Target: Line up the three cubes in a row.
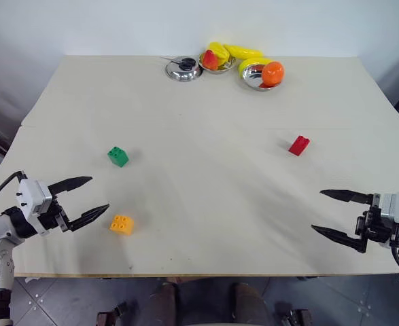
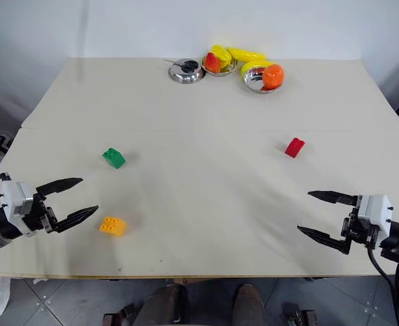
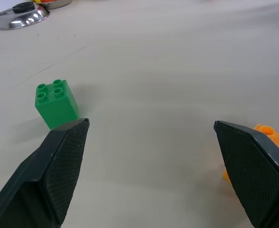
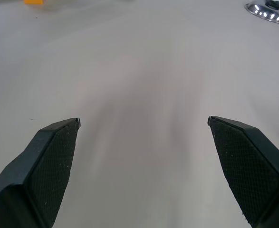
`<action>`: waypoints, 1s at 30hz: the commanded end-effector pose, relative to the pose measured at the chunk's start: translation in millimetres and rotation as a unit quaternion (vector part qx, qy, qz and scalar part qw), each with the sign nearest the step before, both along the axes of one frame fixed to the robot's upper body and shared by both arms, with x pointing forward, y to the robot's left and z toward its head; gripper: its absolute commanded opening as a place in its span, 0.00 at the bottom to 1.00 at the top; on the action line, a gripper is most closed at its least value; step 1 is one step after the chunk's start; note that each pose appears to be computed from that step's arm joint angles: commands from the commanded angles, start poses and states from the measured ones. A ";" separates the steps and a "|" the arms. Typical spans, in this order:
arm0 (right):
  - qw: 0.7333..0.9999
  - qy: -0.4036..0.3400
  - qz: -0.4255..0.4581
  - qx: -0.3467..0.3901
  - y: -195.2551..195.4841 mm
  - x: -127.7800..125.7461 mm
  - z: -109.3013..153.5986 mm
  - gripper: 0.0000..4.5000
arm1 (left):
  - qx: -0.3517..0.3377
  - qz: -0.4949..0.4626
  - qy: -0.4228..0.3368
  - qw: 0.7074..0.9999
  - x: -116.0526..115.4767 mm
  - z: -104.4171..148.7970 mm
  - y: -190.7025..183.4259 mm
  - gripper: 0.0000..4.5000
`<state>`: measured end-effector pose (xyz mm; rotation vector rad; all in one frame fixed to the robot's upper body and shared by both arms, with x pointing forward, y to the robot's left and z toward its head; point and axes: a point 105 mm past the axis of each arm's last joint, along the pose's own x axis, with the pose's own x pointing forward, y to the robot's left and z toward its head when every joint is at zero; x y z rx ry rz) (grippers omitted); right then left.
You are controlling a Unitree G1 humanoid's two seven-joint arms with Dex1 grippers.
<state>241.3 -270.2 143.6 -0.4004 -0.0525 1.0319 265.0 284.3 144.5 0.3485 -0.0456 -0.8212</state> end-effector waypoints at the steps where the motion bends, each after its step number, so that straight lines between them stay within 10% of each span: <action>1: 1.000 -0.023 -0.008 0.006 0.1 2.7 7.7 1.00 | 0.002 0.006 -0.023 1.000 2.5 10.2 0.8 0.99; 11: 0.961 -0.074 -0.225 0.140 -60.9 -4.0 32.8 1.00 | -0.113 -0.103 -0.008 0.988 21.0 48.1 -63.2 0.99; 19: 0.931 -0.055 -0.335 0.133 -80.8 -22.1 -2.3 1.00 | -0.096 -0.184 -0.003 0.978 17.6 50.4 -101.5 0.99; 30: 0.965 -0.004 -0.262 0.027 -39.1 76.0 38.6 1.00 | -0.093 -0.157 -0.001 0.983 26.0 35.5 -94.3 0.99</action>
